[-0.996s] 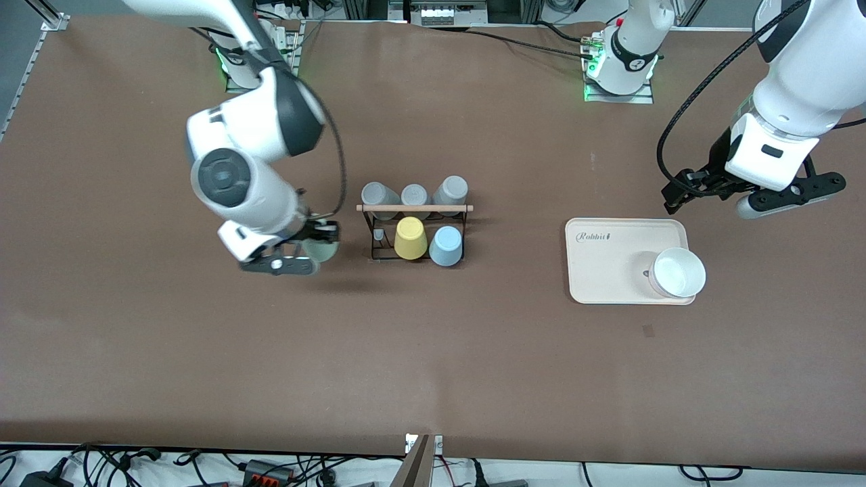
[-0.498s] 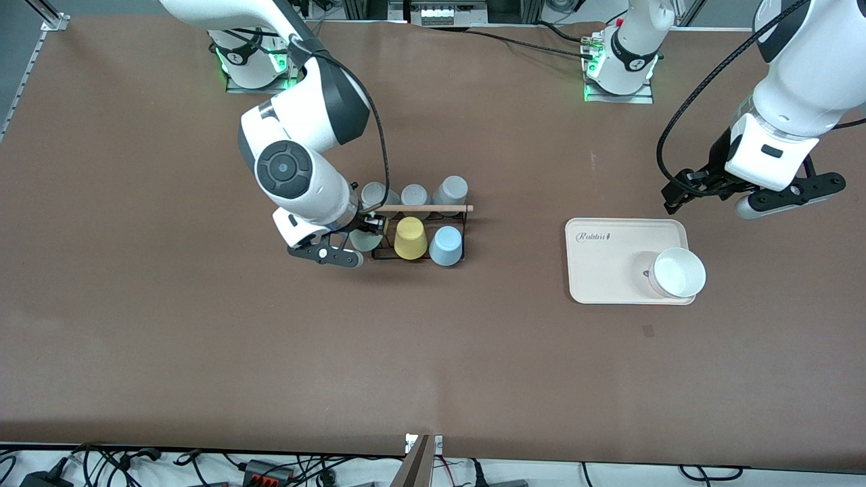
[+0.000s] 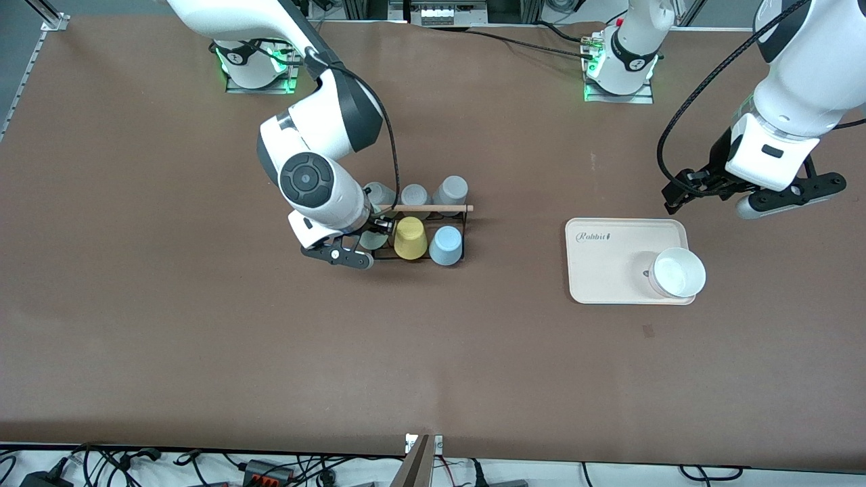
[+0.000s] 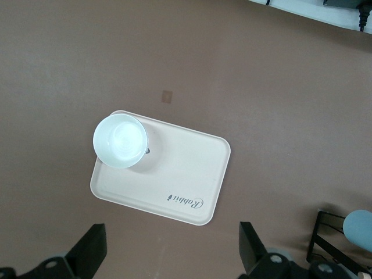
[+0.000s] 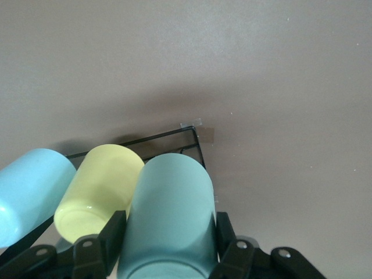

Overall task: Hang scattered cups on rack with three cups
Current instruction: 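Hang the teal cup on the rack and open the right gripper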

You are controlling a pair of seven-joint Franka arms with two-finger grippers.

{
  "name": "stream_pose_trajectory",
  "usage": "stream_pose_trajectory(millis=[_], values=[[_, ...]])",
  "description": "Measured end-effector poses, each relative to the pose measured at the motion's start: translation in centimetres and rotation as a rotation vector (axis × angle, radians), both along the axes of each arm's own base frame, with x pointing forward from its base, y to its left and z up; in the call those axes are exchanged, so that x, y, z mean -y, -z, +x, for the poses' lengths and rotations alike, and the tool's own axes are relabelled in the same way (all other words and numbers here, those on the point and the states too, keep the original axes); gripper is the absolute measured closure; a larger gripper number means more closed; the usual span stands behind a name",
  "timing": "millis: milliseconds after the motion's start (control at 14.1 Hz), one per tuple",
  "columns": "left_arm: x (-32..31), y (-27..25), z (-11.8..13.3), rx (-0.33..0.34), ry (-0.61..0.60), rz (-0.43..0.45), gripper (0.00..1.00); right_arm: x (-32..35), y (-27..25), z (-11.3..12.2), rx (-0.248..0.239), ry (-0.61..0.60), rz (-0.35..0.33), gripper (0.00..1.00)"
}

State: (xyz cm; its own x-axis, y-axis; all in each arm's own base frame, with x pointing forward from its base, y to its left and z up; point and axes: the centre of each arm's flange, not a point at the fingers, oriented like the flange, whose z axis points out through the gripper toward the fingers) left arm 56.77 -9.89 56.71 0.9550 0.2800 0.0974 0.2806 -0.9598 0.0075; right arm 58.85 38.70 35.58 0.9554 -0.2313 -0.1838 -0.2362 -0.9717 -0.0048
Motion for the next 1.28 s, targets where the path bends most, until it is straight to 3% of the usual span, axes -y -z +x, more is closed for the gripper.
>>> stream_pose_trajectory(millis=[1281], values=[[0.2, 0.1, -0.1, -0.006, 0.007, 0.001, 0.0, -0.6, 5.2, 0.5, -0.022, 0.013, -0.006, 0.33]])
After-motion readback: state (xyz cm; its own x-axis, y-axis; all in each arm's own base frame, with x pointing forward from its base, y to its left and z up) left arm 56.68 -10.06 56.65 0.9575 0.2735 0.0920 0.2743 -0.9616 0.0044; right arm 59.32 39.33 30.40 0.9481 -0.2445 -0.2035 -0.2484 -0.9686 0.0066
